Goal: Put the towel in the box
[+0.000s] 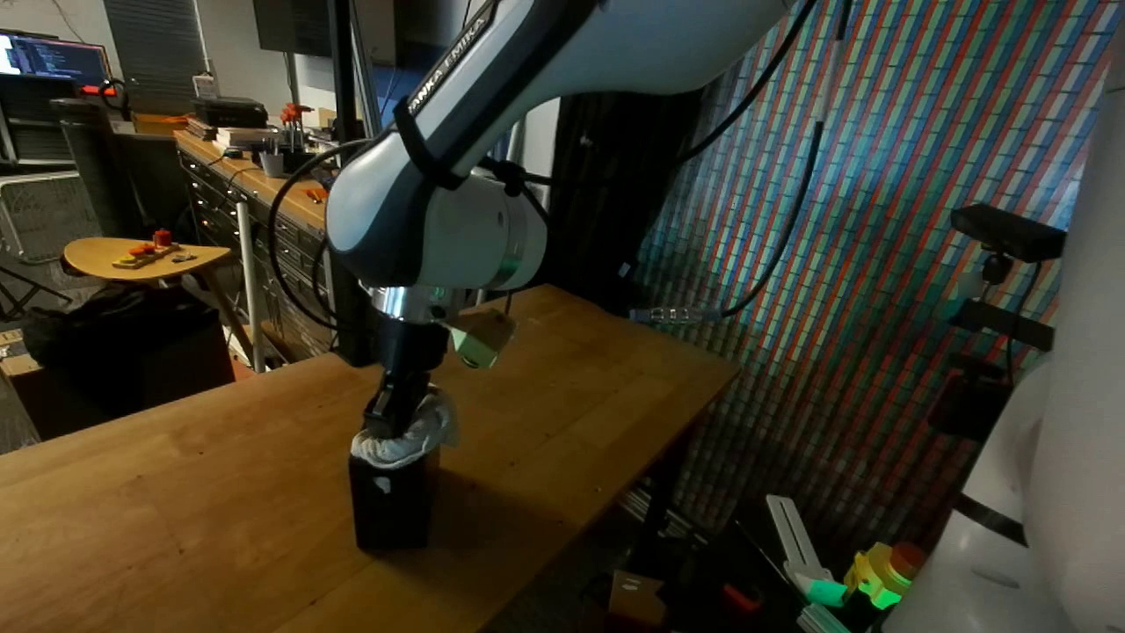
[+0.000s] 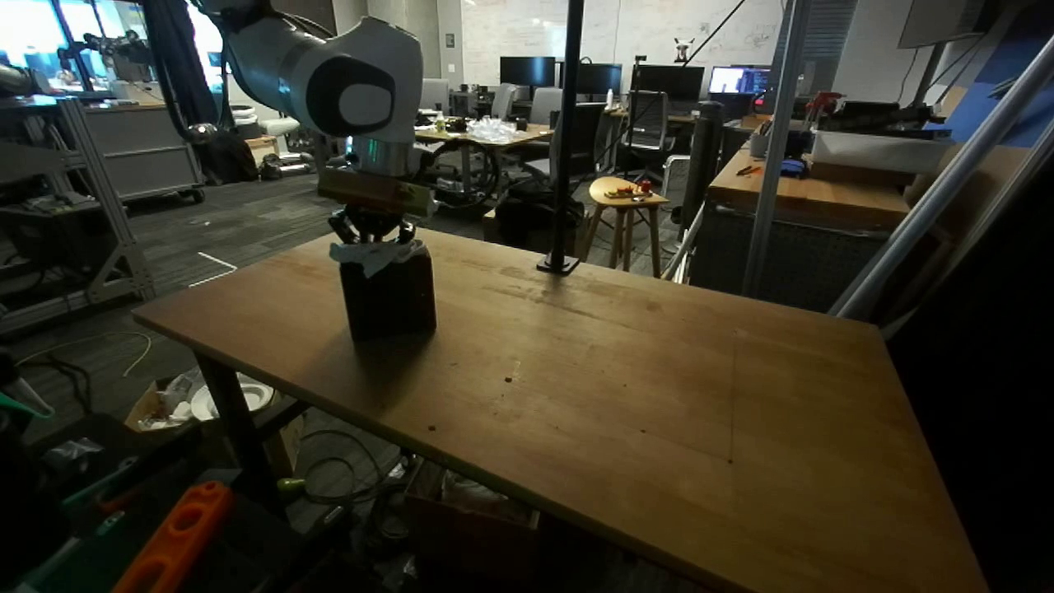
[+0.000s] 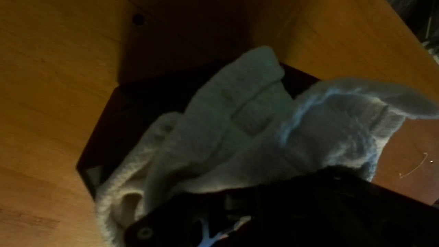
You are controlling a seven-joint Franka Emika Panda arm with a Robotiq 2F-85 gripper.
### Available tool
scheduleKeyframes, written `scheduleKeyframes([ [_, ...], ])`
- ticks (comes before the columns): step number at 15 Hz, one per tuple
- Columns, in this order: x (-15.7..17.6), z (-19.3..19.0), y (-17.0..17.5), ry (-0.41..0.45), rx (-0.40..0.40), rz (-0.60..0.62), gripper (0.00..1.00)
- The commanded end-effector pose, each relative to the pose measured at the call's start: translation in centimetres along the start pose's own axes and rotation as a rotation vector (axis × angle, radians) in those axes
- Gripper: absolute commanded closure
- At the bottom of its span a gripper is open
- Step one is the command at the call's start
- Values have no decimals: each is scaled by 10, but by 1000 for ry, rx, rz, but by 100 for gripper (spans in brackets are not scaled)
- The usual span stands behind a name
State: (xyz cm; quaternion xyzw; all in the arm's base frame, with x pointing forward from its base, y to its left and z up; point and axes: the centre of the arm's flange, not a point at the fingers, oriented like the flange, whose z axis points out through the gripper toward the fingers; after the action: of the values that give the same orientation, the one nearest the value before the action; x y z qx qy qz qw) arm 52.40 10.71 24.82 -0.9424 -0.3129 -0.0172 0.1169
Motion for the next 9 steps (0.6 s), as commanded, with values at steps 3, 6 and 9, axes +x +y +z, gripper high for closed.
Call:
scheduleKeyframes([
  [3, -7, 18, -7, 18, 87, -10, 95],
  [6, -7, 21, -11, 20, 106, -5, 95],
  [9, -4, 18, -16, 14, 112, -8, 95],
])
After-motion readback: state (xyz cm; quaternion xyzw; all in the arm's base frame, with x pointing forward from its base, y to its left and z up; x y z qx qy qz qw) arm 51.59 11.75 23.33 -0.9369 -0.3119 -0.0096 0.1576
